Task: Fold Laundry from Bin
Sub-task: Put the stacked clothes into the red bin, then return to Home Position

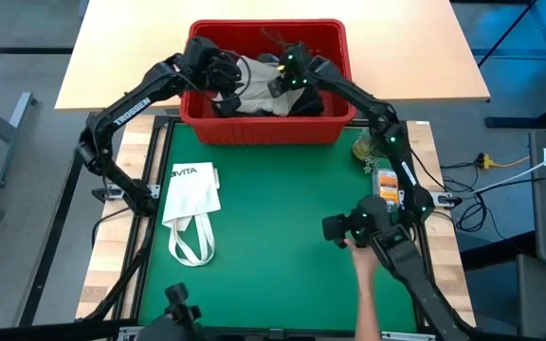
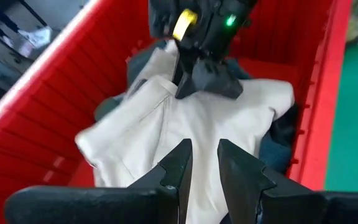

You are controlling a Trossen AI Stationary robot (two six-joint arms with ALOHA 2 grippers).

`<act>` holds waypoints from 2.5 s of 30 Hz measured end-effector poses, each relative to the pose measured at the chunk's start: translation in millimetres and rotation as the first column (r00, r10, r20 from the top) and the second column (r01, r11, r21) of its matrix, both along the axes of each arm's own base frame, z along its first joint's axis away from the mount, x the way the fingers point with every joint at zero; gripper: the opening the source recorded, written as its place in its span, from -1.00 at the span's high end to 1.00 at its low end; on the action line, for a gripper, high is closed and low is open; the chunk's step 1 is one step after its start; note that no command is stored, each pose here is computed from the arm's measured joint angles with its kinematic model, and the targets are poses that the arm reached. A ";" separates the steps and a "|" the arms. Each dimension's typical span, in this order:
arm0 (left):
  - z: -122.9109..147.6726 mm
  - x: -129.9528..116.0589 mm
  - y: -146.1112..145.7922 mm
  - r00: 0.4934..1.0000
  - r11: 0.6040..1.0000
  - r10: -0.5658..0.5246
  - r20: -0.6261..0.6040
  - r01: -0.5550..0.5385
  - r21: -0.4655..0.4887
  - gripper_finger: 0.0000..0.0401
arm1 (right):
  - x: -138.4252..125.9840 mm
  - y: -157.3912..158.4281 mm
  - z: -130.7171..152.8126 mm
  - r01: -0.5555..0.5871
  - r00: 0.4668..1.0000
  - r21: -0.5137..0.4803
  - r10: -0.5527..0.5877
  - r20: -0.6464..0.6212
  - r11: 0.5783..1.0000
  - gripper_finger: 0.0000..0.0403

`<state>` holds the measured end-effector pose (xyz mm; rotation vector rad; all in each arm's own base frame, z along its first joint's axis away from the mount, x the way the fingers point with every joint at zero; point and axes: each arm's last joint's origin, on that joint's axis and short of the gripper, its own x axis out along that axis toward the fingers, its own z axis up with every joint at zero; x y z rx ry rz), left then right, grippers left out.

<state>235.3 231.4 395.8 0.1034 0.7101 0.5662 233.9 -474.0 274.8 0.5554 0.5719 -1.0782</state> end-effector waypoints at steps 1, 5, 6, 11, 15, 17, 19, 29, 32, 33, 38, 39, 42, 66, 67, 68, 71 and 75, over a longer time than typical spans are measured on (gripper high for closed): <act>5.1 -4.0 -3.0 1.000 1.000 0.002 0.011 -0.002 0.012 0.63 | -1.8 3.7 11.5 -0.007 1.000 -0.017 0.007 0.015 1.000 0.21; 31.9 -24.7 -22.6 0.997 0.997 -0.002 0.073 -0.004 0.082 0.63 | -10.4 25.9 64.7 -0.047 0.995 -0.093 0.055 0.080 0.994 0.21; 39.1 -30.8 -28.7 0.996 0.995 -0.004 0.091 -0.006 0.101 0.63 | -12.9 32.7 76.7 -0.066 0.993 -0.108 0.076 0.087 0.992 0.21; 70.5 -65.4 -66.2 0.984 0.987 -0.037 0.175 0.009 0.161 0.63 | -24.5 82.4 137.6 -0.227 0.966 -0.171 0.245 0.089 0.959 0.21; 76.5 -88.3 -95.0 0.970 0.992 -0.121 0.212 0.110 0.065 0.63 | -32.5 132.6 173.5 -0.351 0.933 -0.177 0.358 0.013 0.920 0.21; 74.9 -98.1 -108.8 0.956 0.981 -0.182 0.231 0.192 -0.022 0.63 | -32.1 158.7 183.5 -0.418 0.908 -0.148 0.418 -0.032 0.896 0.21; 69.9 -106.4 -121.2 0.931 0.955 -0.257 0.260 0.286 -0.081 0.63 | -28.7 184.7 191.3 -0.490 0.872 -0.121 0.485 -0.070 0.863 0.21; -11.8 -137.6 -160.9 0.796 0.873 -0.422 0.435 0.486 -0.042 0.63 | -18.9 280.4 158.0 -0.678 0.735 -0.088 0.673 -0.078 0.730 0.21; -39.8 -144.8 -167.4 0.778 0.889 -0.406 0.480 0.458 0.008 0.63 | -36.7 307.4 127.2 -0.667 0.742 -0.124 0.669 -0.033 0.734 0.21; -49.2 -146.6 -169.1 0.770 0.890 -0.405 0.494 0.455 0.021 0.63 | -42.9 316.1 114.9 -0.660 0.746 -0.145 0.666 -0.013 0.737 0.21; -95.9 -151.0 -173.8 0.735 0.886 -0.431 0.524 0.456 0.090 0.63 | -79.2 357.5 64.4 -0.625 0.742 -0.288 0.667 0.069 0.725 0.21; -104.0 -150.4 -173.1 0.724 0.887 -0.428 0.541 0.451 0.098 0.63 | -86.6 363.7 54.7 -0.613 0.743 -0.311 0.664 0.086 0.726 0.21; -129.9 -146.0 -168.9 0.688 0.895 -0.396 0.608 0.438 0.087 0.63 | -105.2 378.6 27.6 -0.579 0.747 -0.359 0.653 0.127 0.732 0.21; -212.6 -126.4 -178.6 0.661 0.947 -0.316 0.680 0.182 0.263 0.63 | -146.0 420.4 -114.1 -0.664 0.549 -0.449 0.797 0.250 0.598 0.21; -215.3 -126.4 -177.5 0.687 0.957 -0.282 0.670 0.155 0.244 0.63 | -145.9 420.7 -113.8 -0.668 0.539 -0.452 0.803 0.253 0.591 0.21; -218.5 -126.3 -176.7 0.712 0.965 -0.255 0.655 0.141 0.222 0.63 | -145.8 421.4 -113.6 -0.681 0.518 -0.455 0.817 0.255 0.574 0.21; -229.5 -126.0 -176.4 0.771 0.979 -0.204 0.603 0.152 0.137 0.63 | -145.7 422.2 -113.6 -0.697 0.492 -0.462 0.835 0.247 0.548 0.21; -241.6 -126.7 -177.3 0.819 0.986 -0.144 0.556 0.169 0.005 0.63 | -145.6 422.3 -113.8 -0.701 0.488 -0.465 0.839 0.240 0.541 0.21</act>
